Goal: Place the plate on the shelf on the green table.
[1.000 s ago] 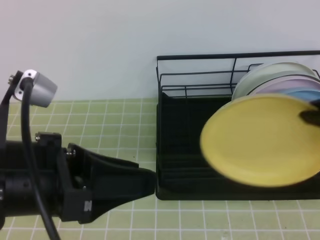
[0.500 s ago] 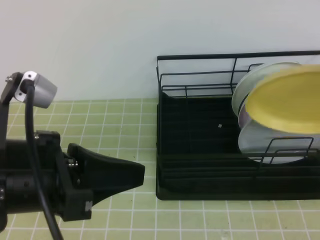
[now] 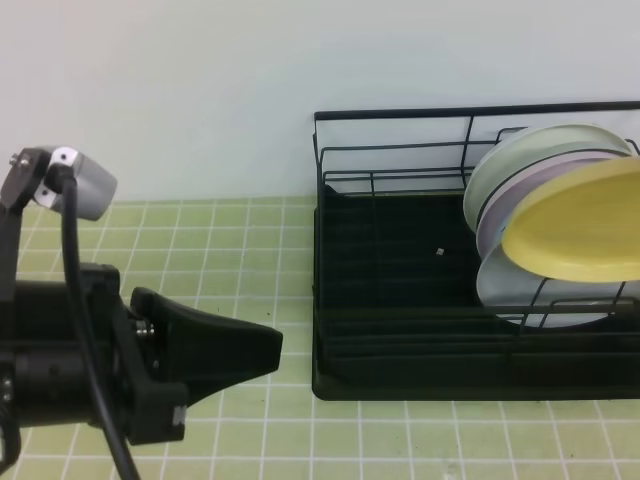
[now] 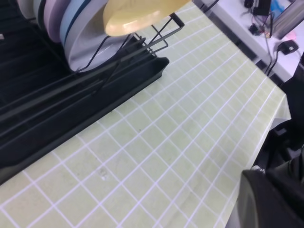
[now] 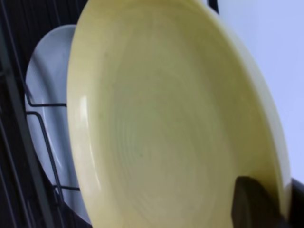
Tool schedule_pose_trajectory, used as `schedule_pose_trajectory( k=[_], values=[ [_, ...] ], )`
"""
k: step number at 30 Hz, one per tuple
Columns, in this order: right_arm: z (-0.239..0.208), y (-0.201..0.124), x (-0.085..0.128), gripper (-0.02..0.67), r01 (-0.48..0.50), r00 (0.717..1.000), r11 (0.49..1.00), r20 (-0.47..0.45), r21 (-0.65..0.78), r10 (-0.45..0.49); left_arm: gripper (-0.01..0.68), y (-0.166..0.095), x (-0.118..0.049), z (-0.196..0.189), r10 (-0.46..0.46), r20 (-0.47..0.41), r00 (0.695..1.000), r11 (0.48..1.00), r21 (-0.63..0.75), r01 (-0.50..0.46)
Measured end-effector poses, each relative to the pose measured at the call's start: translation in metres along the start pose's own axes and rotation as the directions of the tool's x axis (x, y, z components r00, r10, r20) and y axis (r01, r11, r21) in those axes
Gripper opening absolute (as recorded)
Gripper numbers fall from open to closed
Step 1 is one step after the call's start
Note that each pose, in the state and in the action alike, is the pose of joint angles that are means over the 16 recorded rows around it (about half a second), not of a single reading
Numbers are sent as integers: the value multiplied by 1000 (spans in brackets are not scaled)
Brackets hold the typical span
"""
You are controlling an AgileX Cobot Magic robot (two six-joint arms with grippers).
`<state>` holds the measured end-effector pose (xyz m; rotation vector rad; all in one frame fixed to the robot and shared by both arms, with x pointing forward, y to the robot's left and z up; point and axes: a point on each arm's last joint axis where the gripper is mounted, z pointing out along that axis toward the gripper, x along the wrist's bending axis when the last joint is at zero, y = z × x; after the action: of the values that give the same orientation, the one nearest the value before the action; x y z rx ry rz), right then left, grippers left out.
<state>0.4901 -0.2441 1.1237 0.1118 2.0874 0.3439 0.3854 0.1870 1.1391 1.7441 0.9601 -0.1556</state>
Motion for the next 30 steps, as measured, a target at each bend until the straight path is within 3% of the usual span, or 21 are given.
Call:
schedule_pose_trajectory(
  k=[13, 21, 30],
  values=[
    [19, -12, 31, 57, 36, 999, 999, -13, 11, -36, -1, -2, 2, 0, 20, -21, 1000, 1000, 17, -19],
    [21, -14, 38, 82, 15, 1000, 1000, -1, 9, -15, -1, -2, 2, 0, 25, -21, 999, 999, 23, -25],
    [21, -13, 35, 217, -60, 998, 998, 37, -6, 60, -1, -3, 0, 0, 18, -1, 1000, 999, 37, -18]
  ],
)
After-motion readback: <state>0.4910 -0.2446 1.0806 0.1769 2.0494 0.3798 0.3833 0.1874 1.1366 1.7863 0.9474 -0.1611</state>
